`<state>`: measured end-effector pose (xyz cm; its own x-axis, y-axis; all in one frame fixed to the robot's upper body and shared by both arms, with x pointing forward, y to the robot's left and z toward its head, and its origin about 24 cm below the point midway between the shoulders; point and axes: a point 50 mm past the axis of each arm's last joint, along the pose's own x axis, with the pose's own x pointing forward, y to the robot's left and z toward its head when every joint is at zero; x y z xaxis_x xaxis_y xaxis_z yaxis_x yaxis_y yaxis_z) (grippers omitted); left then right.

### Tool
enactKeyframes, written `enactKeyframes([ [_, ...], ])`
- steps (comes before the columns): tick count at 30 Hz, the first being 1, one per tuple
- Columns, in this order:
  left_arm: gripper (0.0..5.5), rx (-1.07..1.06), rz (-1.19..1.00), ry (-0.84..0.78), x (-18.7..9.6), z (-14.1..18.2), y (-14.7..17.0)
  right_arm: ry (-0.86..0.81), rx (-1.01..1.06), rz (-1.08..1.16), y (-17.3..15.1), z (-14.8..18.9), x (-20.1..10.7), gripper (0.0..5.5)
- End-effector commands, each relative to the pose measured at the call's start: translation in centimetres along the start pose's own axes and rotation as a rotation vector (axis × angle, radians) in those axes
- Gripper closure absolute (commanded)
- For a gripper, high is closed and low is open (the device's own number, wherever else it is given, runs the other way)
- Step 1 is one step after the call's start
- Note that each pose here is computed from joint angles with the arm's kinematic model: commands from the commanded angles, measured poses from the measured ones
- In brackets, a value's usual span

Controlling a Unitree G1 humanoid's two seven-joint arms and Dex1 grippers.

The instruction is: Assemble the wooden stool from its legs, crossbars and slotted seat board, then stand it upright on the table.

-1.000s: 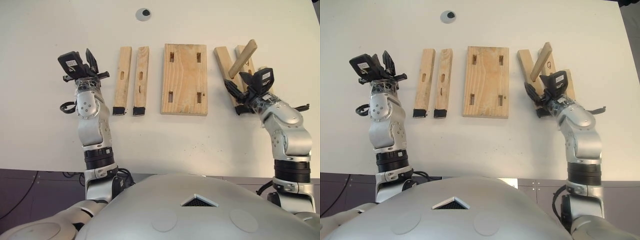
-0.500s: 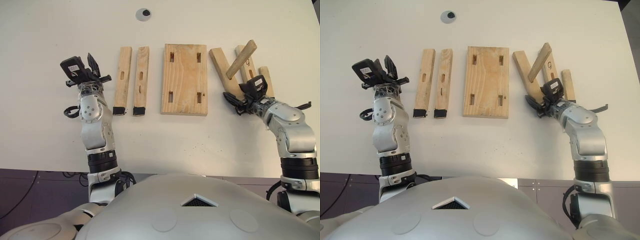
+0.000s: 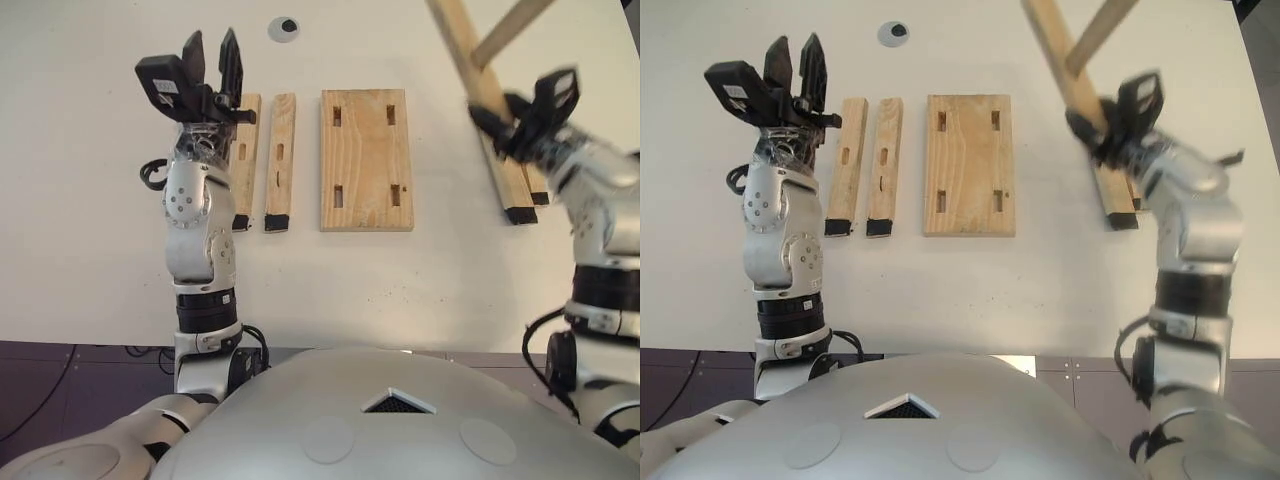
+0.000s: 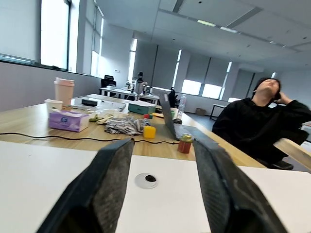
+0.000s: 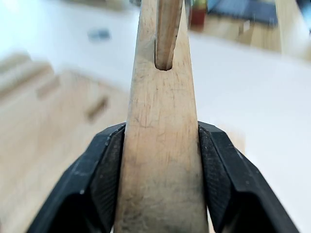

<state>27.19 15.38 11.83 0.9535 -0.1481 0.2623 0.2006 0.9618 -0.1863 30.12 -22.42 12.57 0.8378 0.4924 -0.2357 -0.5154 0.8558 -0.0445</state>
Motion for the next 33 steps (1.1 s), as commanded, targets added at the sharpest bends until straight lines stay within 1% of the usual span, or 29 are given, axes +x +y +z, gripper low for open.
enactKeyframes([
  [1,2.71,-0.044,-0.187,-0.014,1.8,1.0,-1.7,-0.071,-0.002,0.130,-0.4,2.7,0.6,3.44],
  [4,2.17,-0.142,-0.342,-0.017,2.5,2.1,-2.7,-0.170,0.095,0.278,0.4,4.9,0.7,3.44],
  [7,1.75,-0.231,-0.473,-0.005,3.4,3.4,-3.4,-0.242,0.171,0.399,0.9,6.9,0.0,3.44],
  [10,1.34,-0.294,-0.524,0.030,4.0,3.5,-3.4,-0.267,0.216,0.467,0.9,7.9,-1.0,3.44],
  [13,0.86,-0.467,-0.617,0.043,3.8,4.0,-4.2,-0.238,0.195,0.569,1.8,8.0,-1.8,3.44],
  [16,0.83,-0.646,-0.717,0.038,3.2,4.9,-5.1,-0.211,0.212,0.665,3.1,7.5,-2.2,3.44],
  [17,0.81,-0.675,-0.735,0.036,3.0,5.1,-5.3,-0.205,0.220,0.694,3.6,7.5,-2.2,3.44],
  [20,0.81,-0.735,-0.768,0.045,2.8,5.1,-5.7,-0.186,0.255,0.774,4.5,7.3,-2.5,3.44],
  [25,0.81,-0.809,-0.751,0.008,2.4,5.2,-5.2,-0.135,0.304,0.874,5.4,6.9,-2.6,3.44],
  [29,1.51,-0.972,-0.790,-0.021,2.5,5.8,-4.8,-0.117,0.357,0.909,5.4,6.5,-2.8,3.44],
  [30,1.63,-0.983,-0.819,-0.010,2.3,5.8,-5.1,-0.106,0.365,0.916,5.5,6.2,-2.9,3.44],
  [31,1.88,-0.989,-0.840,0.000,2.2,5.9,-5.2,-0.096,0.370,0.921,5.6,5.9,-3.0,3.44],
  [33,2.12,-0.995,-0.871,0.016,2.0,5.9,-5.5,-0.090,0.375,0.941,5.8,5.5,-3.2,3.44],
])
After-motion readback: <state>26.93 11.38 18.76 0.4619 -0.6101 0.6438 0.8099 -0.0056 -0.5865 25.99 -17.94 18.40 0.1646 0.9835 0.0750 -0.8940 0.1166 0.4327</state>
